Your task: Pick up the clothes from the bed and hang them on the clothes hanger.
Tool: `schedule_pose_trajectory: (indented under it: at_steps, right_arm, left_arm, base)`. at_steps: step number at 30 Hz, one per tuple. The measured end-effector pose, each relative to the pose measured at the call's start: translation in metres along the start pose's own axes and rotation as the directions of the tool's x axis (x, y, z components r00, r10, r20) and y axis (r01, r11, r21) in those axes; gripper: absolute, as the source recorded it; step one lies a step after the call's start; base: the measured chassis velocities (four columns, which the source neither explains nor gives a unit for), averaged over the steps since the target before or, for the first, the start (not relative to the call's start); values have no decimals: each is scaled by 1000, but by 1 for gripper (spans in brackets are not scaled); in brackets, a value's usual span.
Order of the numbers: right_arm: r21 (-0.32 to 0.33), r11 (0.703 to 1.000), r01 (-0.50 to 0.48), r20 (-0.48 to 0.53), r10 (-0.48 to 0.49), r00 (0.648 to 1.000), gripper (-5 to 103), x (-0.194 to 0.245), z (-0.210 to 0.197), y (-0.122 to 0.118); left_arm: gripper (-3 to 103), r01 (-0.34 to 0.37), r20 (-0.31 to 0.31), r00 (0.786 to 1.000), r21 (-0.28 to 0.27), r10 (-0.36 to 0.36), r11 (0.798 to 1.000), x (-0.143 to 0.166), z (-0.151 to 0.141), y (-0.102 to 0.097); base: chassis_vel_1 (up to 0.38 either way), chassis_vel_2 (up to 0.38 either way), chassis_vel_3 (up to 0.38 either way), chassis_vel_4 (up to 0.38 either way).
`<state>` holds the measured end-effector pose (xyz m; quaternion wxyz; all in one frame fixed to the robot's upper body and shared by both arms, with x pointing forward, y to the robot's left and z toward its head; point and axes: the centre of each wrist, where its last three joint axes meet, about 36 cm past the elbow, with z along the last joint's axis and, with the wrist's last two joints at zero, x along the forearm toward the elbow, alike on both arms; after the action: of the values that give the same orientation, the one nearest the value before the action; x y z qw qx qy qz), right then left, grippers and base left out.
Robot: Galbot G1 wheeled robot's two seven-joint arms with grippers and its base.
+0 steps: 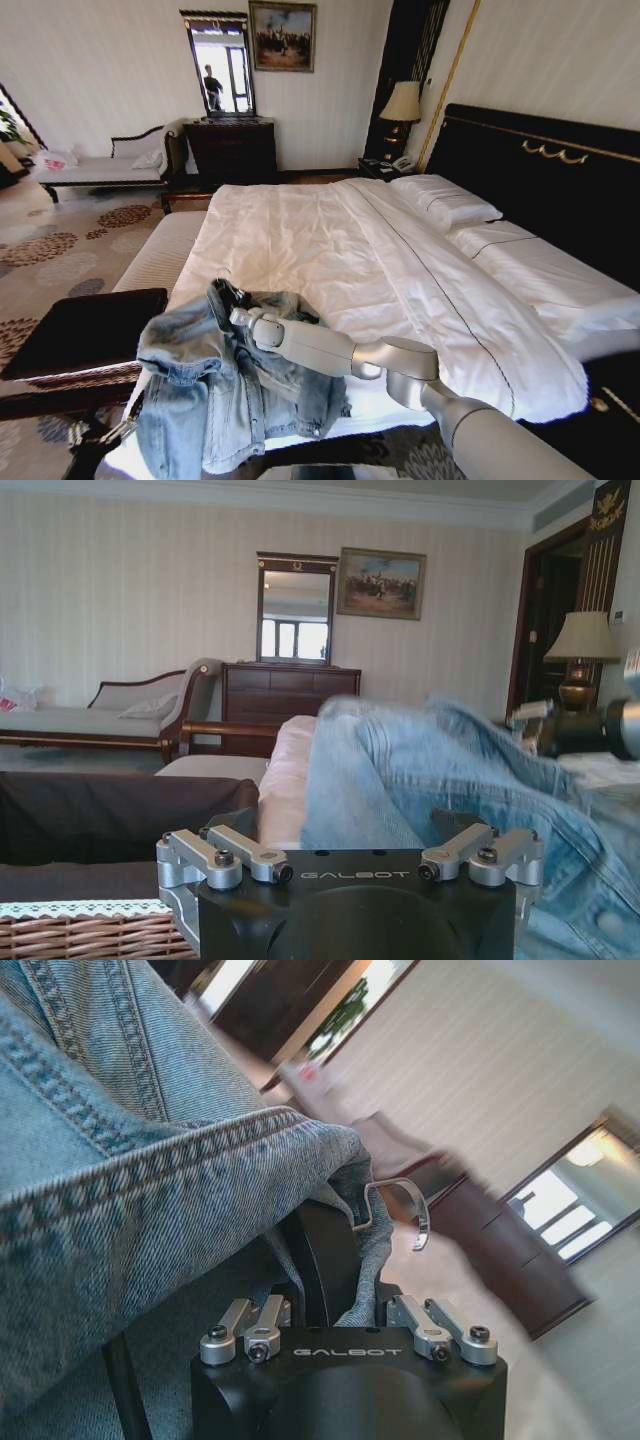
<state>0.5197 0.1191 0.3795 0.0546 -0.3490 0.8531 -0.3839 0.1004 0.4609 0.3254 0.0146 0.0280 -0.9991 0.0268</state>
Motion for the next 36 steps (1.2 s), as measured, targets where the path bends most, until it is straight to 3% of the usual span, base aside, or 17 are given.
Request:
schedule_pose_trajectory:
  at_steps: [4, 11, 15, 26, 36]
  right_arm:
    - [6, 996, -90, 86, 90, 992, 36, 4, -24, -9]
    - [-33, 985, -170, 145, 173, 974, 36, 12, -42, -30]
    - [-40, 962, -269, 179, 272, 946, 35, 22, -43, -64]
    - [-48, 912, -408, 219, 408, 886, 34, 53, -57, -137]
    - [-129, 855, -503, 247, 519, 818, 27, 111, -82, -213]
  left_arm:
    - [100, 0, 7, 1000, 4, 0, 1000, -1, -2, -2]
    - [100, 3, 20, 1000, -3, -3, 1000, -4, -8, -3]
    - [100, -5, 39, 999, -11, 6, 1000, -12, -19, -4]
    - [100, -19, 61, 998, -15, 20, 1000, -19, -30, -11]
    - [100, -16, 118, 993, -21, 18, 1000, -33, -53, -24]
  base:
    - [0, 0, 0, 0]
    - [0, 0, 0, 0]
    - [0, 0, 0, 0]
    - [0, 0, 0, 0]
    - [0, 0, 0, 0]
